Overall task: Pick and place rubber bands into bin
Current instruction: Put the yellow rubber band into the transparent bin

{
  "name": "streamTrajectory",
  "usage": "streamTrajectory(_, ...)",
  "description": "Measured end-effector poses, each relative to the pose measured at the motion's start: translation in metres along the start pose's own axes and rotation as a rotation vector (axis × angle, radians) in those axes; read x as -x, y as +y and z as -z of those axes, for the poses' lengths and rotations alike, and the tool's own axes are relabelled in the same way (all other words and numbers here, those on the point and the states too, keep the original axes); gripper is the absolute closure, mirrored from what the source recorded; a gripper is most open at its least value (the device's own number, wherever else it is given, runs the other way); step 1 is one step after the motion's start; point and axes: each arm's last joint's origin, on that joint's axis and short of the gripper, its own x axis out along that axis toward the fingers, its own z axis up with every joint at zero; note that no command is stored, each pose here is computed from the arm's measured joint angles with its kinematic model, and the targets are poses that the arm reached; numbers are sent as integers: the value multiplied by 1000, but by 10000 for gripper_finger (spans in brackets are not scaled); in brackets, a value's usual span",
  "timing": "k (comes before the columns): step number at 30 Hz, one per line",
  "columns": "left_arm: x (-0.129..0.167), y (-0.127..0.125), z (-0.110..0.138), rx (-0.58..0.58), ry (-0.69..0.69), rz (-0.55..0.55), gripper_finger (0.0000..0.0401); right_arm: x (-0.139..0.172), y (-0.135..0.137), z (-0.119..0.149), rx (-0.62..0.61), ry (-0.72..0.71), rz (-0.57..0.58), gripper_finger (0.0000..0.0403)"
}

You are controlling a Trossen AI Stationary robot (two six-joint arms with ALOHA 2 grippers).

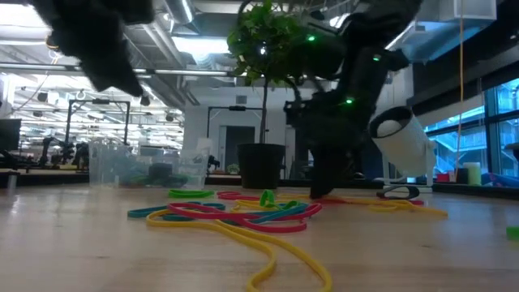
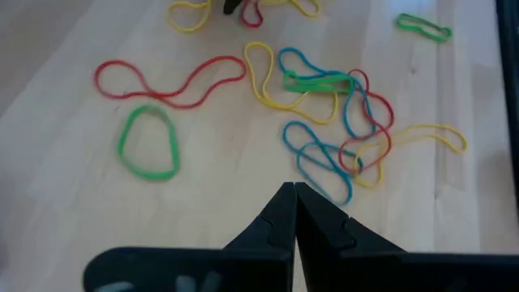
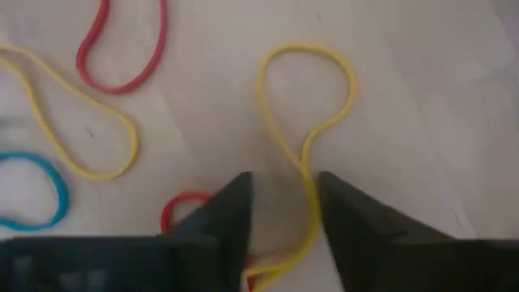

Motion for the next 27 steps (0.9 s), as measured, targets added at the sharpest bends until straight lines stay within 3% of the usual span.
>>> streamTrajectory(4,16,20,16,12,-39,26,400,0,-1,-9,-24,10,-14,375)
streamTrajectory(5,19,26,20,12,-49,23,400,2,0,-13,-25,7,-16,387)
streamTrajectory(10,31,50,40,7,-97,44,400,22,9,-45,-19,-67,18,399)
streamTrajectory(16,39,67,55,-12,-155,67,400,67,21,-92,-26,-269,14,401)
streamTrajectory(20,41,74,62,-62,-180,68,400,98,30,-123,5,-486,-53,401)
streamTrajectory(27,46,84,70,-84,-173,46,400,109,23,-169,-22,-753,-97,402)
